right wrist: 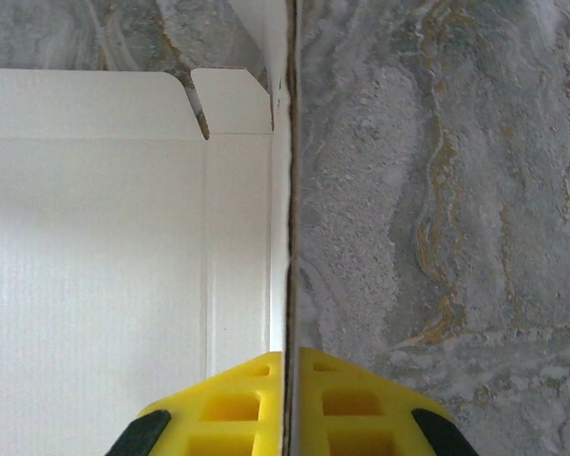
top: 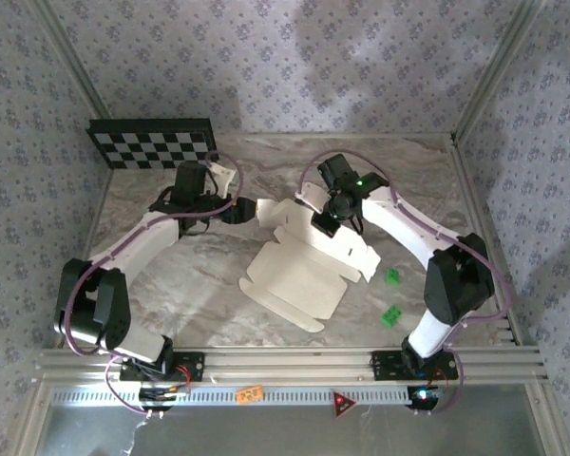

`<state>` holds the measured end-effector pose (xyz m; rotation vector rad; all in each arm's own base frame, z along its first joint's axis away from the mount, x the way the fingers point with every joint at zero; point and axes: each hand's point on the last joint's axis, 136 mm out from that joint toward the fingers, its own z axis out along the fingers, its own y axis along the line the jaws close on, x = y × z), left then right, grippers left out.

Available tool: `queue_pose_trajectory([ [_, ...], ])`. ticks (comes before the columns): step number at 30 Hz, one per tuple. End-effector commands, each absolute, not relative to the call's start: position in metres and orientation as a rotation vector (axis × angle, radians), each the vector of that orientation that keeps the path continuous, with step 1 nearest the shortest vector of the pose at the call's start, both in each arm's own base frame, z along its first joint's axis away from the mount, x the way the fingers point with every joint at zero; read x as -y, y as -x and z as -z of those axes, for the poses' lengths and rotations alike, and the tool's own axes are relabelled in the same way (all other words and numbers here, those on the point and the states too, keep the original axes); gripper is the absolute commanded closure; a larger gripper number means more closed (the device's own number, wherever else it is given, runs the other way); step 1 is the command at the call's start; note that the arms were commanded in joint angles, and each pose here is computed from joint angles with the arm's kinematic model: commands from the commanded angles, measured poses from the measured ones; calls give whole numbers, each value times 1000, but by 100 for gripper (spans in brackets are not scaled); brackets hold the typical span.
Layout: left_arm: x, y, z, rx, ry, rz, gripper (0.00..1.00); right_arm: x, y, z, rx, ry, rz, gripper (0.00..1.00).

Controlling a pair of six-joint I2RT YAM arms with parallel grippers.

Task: Fold the paper box

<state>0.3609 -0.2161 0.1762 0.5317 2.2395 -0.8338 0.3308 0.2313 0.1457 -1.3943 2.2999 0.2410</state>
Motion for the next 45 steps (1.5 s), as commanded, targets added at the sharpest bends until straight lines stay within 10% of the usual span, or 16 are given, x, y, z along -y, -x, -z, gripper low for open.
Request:
queue_pose_trajectory([
  [1, 223, -360, -184, -2197, -660, 852, 34, -230, -322, -149, -2258, 1504, -285, 97],
  [16, 250, -365, -159, -2252, -786, 1027, 37, -224, -333, -149, -2289, 1449, -270, 97],
  [34, 262, -359, -157, -2266, -835, 1022, 86, -221, -346, -148, -2348, 1303, -272, 99],
  [45, 284, -345, -178, -2247, -861, 1066, 95, -215, -365, -151, -2381, 1125, -183, 100],
])
